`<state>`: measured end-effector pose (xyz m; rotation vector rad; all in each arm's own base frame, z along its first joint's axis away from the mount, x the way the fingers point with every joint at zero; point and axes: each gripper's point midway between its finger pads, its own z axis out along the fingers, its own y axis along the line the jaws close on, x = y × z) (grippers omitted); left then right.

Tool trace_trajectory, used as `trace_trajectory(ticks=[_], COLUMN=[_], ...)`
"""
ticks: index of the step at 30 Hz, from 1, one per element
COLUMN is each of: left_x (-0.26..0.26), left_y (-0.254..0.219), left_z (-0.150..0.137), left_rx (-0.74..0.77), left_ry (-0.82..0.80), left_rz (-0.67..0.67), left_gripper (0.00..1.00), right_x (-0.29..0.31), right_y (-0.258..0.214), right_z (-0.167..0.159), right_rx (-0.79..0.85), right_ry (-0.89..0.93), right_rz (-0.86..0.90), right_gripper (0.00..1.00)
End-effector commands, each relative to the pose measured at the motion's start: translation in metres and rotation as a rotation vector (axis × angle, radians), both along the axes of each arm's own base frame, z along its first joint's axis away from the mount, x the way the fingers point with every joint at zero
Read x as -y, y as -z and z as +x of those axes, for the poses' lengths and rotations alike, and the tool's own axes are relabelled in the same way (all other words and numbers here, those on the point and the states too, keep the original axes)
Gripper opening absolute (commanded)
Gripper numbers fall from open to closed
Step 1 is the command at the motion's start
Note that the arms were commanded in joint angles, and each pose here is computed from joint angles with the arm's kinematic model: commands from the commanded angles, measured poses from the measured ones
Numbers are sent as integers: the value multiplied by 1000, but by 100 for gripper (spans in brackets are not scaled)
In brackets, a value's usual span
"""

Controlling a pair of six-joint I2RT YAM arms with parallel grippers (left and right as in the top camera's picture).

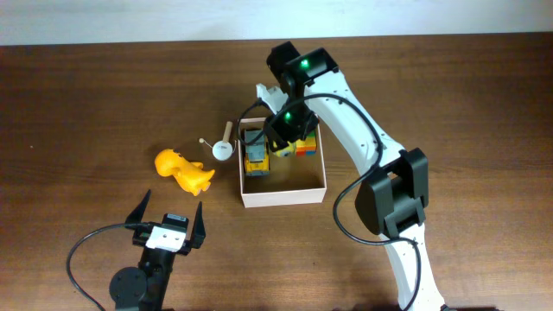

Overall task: Pack container
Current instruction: 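Place the yellow ball into the box and open the right gripper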

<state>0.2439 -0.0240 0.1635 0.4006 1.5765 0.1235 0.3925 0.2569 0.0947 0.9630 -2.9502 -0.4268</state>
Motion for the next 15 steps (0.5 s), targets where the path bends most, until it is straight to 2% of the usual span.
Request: trace_trajectory(ticks=[1,2,5,8,15], left_x=[-1,-1,-1,-1,-1], left_y=[2,2,2,2,2], left_z=[0,0,0,0,0], left_rx=[0,0,0,0,0], left_ry=[-4,-4,-4,-4,-4], left_rz=[11,11,11,11,11], left_gripper=[99,99,99,99,99], right_x=[7,7,5,4,4], right_y=[9,9,9,9,5], right_z=[4,5,9,12,12], right_rx=[6,12,30,42,45], right_ry=[27,27,27,24,25], right_rz=[-38,-38,-29,-27,-22], right_gripper=[51,51,68,75,77])
